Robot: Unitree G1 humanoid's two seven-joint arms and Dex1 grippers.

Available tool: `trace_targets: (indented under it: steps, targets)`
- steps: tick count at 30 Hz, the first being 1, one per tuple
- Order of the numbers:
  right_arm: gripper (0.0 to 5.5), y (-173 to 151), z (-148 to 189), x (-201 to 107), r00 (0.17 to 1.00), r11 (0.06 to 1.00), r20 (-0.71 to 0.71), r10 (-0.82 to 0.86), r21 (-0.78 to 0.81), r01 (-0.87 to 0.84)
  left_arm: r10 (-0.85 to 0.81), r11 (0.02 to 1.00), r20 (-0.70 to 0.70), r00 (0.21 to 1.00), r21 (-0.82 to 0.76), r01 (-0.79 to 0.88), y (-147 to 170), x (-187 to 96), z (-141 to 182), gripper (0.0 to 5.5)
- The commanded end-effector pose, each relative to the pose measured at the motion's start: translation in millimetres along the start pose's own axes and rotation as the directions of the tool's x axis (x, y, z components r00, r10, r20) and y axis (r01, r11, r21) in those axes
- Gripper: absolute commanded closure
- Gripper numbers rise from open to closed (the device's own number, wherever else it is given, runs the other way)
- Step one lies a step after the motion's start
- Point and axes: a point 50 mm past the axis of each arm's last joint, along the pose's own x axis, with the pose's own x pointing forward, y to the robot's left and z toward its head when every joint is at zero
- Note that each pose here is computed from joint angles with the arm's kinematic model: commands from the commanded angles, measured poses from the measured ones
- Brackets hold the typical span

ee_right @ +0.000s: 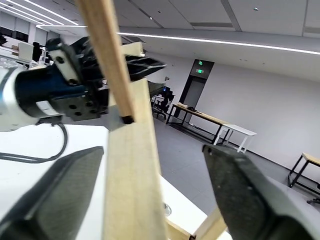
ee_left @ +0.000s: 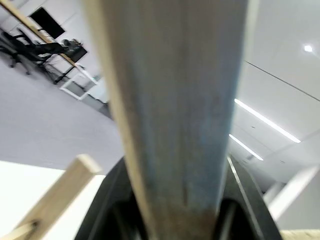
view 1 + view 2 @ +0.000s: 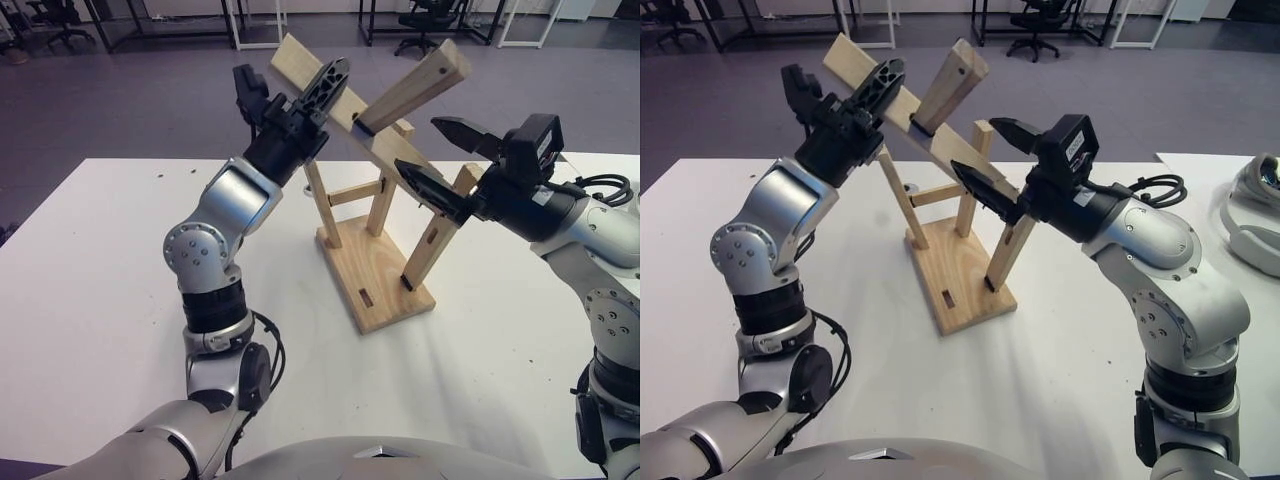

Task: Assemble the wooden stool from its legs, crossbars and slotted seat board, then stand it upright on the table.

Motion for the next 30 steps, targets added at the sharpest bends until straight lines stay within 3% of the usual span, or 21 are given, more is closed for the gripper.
trace_targets:
  steps: [1,4,6,8,10,13,16,19,22,27,30]
  targets:
    - [1.54,-31.4,12.7,-19.4,0.970,0.973,0.071,-0.232,0.025,0.231,0.186,0.982,0.058,0.981,0.031,-0.188,17.7,-35.1,2.4,4.49]
    - [1.54,-55.2,20.6,-26.9,0.918,0.927,0.129,-0.374,0.085,0.366,0.298,0.949,0.091,0.950,0.082,-0.306,24.0,-53.0,1.7,4.49]
    - [1.54,-74.3,7.5,-33.4,0.868,0.867,0.092,-0.487,0.167,0.469,0.365,0.915,0.093,0.926,0.146,-0.375,30.3,-65.1,-1.2,4.49]
    - [1.54,-94.9,-25.2,-43.1,0.790,0.764,-0.051,-0.611,0.220,0.606,0.424,0.886,0.089,0.901,0.164,-0.433,39.5,-74.8,-7.7,4.49]
    - [1.54,-96.2,-78.9,-51.9,0.734,0.726,-0.245,-0.634,0.138,0.673,0.484,0.850,0.091,0.870,0.185,-0.493,50.4,-83.5,-15.8,4.49]
    - [1.54,-62.9,-174.8,-57.7,0.694,0.807,-0.512,-0.507,0.001,0.591,0.535,0.817,0.110,0.837,0.184,-0.546,61.5,-93.7,-26.7,4.49]
    - [1.54,-23.6,-223.0,-57.3,0.696,0.922,-0.639,-0.327,-0.054,0.383,0.546,0.807,0.139,0.826,0.180,-0.563,63.3,-97.8,-25.8,4.49]
    - [1.54,8.8,-235.7,-52.3,0.742,0.982,-0.655,-0.144,0.000,0.191,0.550,0.803,0.138,0.824,0.185,-0.567,64.0,-99.0,-26.3,4.49]
    - [1.54,34.8,-227.5,-39.4,0.805,0.994,-0.593,0.021,0.095,0.045,0.573,0.782,0.132,0.809,0.208,-0.587,66.1,-103.9,-29.0,4.49]
    - [1.54,48.3,-212.9,-21.6,0.859,0.992,-0.510,0.054,0.125,0.012,0.611,0.662,0.117,0.783,0.468,-0.586,69.5,-116.1,-33.9,4.49]
    - [1.54,48.6,-211.3,-21.9,0.860,0.993,-0.508,0.040,0.115,0.022,0.624,0.620,0.142,0.768,0.508,-0.598,71.0,-122.2,-33.7,4.49]
